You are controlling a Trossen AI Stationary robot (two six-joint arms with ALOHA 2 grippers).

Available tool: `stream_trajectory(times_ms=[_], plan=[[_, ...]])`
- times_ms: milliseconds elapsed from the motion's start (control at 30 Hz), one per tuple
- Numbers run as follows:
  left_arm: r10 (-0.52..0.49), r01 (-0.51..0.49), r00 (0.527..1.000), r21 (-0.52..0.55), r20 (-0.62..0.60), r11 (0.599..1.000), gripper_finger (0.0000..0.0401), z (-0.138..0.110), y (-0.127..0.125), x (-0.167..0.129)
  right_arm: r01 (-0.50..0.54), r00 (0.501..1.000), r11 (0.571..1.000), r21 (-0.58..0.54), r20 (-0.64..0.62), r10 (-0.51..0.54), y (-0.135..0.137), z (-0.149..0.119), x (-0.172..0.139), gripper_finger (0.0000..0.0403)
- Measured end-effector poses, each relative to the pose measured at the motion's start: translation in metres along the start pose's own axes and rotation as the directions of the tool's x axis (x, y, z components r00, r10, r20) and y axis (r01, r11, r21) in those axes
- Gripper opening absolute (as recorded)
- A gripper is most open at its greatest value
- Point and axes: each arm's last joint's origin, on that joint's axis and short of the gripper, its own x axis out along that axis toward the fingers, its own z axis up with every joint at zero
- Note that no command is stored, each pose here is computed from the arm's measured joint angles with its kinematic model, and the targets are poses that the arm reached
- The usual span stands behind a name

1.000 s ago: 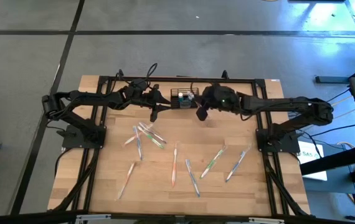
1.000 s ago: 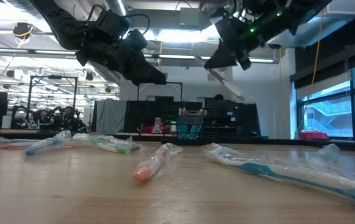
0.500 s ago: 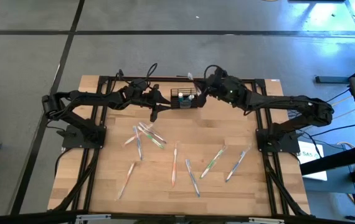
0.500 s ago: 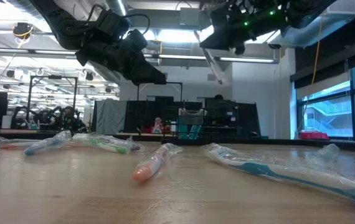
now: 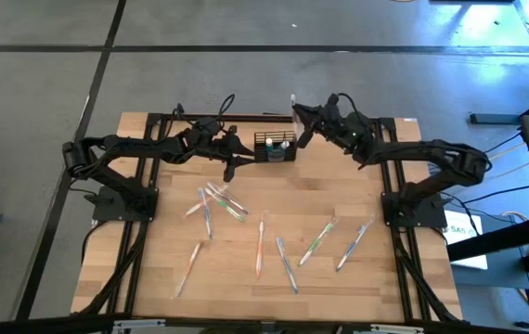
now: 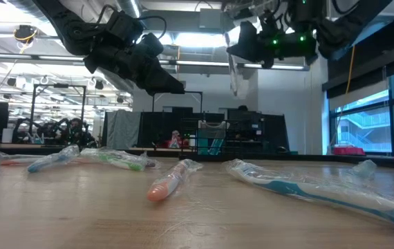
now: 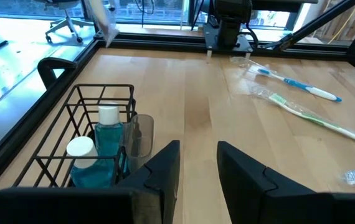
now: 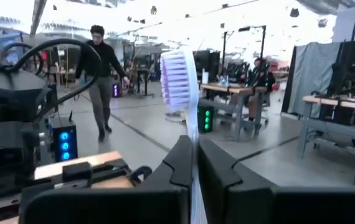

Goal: Pick & Place toothbrushing station
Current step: Put the right purple toothbrush in the right section of the wire organizer

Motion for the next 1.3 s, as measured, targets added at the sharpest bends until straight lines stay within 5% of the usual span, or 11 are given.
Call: stream_trajectory(times_ms=[700,1300], plan=[[-0.001,0.001,1.000,0.000,0.000,1.000,0.0102,0.000,0.000,0.000,-0.012,0.999,1.000,-0.012,0.050,0.013,-0.012,-0.055,0.020,0.0014],[-0.001,0.001,1.000,0.000,0.000,1.000,0.0102,0.000,0.000,0.000,-0.010,1.000,0.999,-0.043,0.003,0.010,-0.017,-0.060,0.021,0.0014]])
